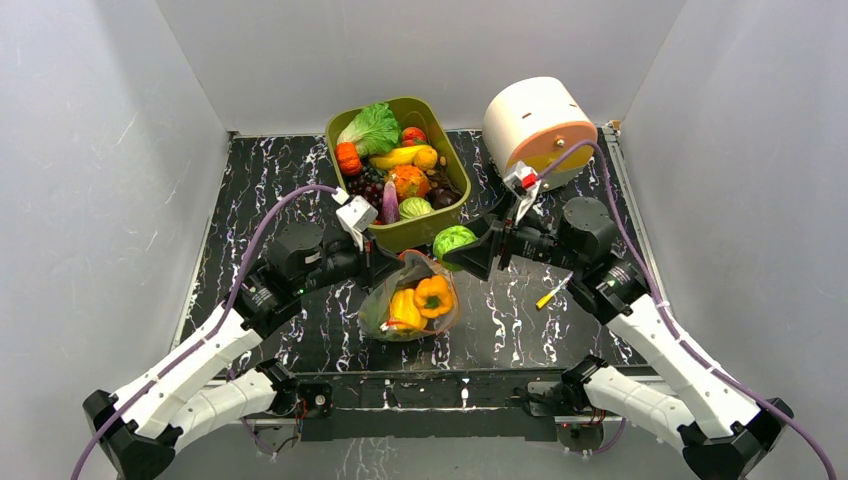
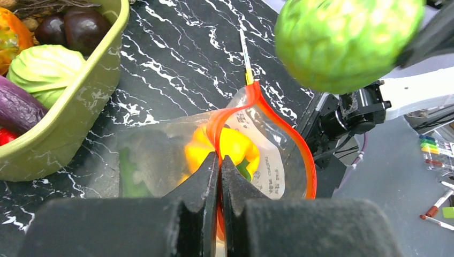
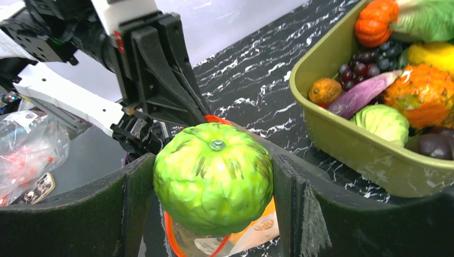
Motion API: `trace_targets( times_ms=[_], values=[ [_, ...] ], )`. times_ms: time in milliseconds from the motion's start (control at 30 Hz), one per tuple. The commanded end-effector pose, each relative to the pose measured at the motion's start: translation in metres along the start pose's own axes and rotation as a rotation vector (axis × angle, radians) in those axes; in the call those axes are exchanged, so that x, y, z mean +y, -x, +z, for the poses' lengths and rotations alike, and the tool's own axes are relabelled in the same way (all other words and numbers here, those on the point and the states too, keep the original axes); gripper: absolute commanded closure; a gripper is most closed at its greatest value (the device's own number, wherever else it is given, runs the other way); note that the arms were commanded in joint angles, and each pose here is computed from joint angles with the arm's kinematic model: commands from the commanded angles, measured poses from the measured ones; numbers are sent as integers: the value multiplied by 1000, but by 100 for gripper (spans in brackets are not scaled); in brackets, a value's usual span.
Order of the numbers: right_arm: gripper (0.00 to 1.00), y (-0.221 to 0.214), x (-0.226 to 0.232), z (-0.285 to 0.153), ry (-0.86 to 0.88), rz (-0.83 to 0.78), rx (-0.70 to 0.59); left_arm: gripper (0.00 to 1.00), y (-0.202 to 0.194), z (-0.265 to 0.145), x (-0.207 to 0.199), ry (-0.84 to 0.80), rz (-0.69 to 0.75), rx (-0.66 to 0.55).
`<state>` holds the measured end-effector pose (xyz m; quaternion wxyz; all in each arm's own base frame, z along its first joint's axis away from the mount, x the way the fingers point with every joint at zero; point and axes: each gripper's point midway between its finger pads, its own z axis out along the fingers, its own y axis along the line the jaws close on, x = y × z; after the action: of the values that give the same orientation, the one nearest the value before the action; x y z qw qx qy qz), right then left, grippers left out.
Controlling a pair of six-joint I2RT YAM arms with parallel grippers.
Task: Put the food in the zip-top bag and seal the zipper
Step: Pick up the fake vegetable from the bin, then place the fake vegetable in the zipper food storage bag.
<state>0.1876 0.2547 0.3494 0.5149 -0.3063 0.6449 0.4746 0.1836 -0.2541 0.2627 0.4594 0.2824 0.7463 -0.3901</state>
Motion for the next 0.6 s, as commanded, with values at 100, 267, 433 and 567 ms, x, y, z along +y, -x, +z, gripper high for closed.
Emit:
trace_targets(
  times_ms=[100,267,433,567],
  values=[
    [52,-10,-9,12,-44,70,37,100,37,-3,-19,-71,9,-109],
    [53,-24,1,23,-46,115,66,100,22,1,-13,-48,-12,-43],
    [52,-41,23,35,-49,117,134,100,26,-5,-10,-12,-51,-73],
    [52,-42,35,42,-51,96,141,100,30,-6,-13,-20,-73,-86]
  ],
)
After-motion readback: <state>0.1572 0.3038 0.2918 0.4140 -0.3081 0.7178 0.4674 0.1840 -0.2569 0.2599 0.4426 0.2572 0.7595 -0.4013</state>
